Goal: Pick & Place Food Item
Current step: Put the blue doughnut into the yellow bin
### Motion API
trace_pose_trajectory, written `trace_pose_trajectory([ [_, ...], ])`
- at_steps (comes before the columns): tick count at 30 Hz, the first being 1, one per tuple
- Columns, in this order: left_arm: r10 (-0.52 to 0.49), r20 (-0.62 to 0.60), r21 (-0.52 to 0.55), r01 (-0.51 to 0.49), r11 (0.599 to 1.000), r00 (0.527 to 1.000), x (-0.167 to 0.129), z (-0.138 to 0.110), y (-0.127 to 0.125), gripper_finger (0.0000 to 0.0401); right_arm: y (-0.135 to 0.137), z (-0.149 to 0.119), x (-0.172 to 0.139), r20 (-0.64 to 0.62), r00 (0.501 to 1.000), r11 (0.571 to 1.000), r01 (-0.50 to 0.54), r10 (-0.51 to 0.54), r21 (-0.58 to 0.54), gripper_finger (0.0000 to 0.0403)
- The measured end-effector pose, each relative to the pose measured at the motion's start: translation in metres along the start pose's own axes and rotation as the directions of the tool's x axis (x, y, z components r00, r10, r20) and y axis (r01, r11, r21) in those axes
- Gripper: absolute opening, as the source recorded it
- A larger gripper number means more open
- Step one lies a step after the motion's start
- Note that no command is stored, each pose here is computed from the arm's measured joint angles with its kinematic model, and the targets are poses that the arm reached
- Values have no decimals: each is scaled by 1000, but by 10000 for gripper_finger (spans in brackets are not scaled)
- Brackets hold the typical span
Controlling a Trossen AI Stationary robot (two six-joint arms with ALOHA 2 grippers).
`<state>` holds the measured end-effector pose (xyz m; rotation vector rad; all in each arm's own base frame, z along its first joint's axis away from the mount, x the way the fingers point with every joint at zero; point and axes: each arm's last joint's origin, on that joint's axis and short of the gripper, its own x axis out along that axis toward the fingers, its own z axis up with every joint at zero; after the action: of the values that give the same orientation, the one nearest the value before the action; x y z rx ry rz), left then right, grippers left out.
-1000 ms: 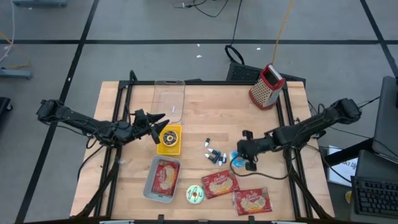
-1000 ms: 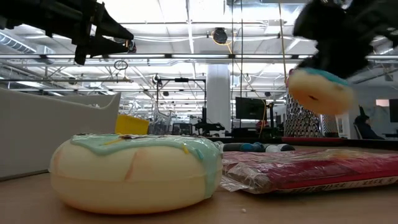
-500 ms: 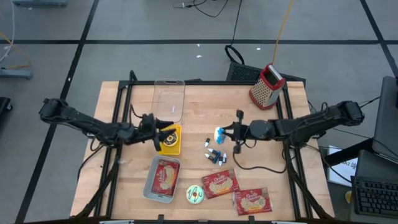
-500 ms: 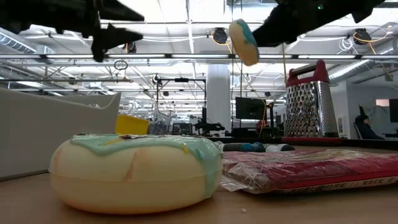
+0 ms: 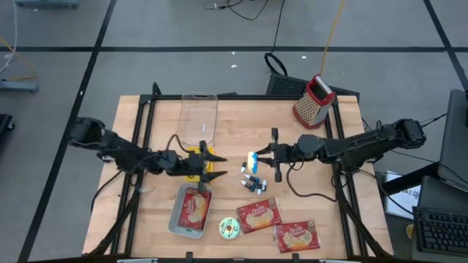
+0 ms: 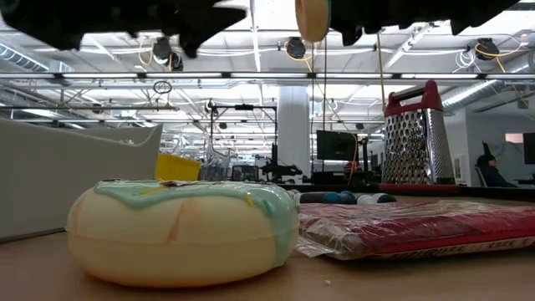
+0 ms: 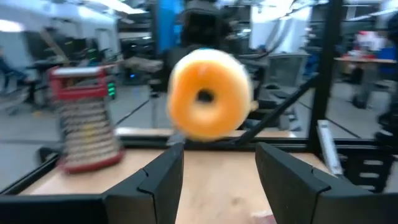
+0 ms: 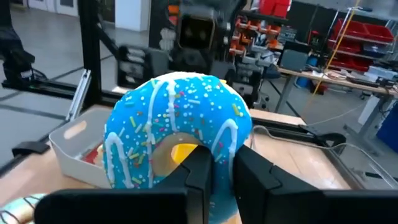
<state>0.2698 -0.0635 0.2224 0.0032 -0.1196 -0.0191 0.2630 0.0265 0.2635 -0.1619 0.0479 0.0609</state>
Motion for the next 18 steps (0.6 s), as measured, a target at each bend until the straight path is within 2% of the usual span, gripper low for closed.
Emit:
trace_pose_trajectory([
  [3, -40, 23, 21, 39, 999, 999, 20, 8, -6, 200, 1, -3, 5, 7, 1000, 1000, 0, 0, -13, 39],
  [8, -43, 16, 46, 42, 998, 999, 47, 16, -12, 200, 0, -1, 9, 75, 997, 999, 15, -12, -37, 40],
  [12, -43, 1, 53, 43, 998, 999, 56, 20, -14, 200, -1, 6, 8, 144, 989, 999, 28, -22, -38, 39],
  [18, -38, 21, 72, 36, 997, 999, 61, 25, -13, 200, 0, 9, 8, 174, 985, 999, 3, 3, -32, 37],
])
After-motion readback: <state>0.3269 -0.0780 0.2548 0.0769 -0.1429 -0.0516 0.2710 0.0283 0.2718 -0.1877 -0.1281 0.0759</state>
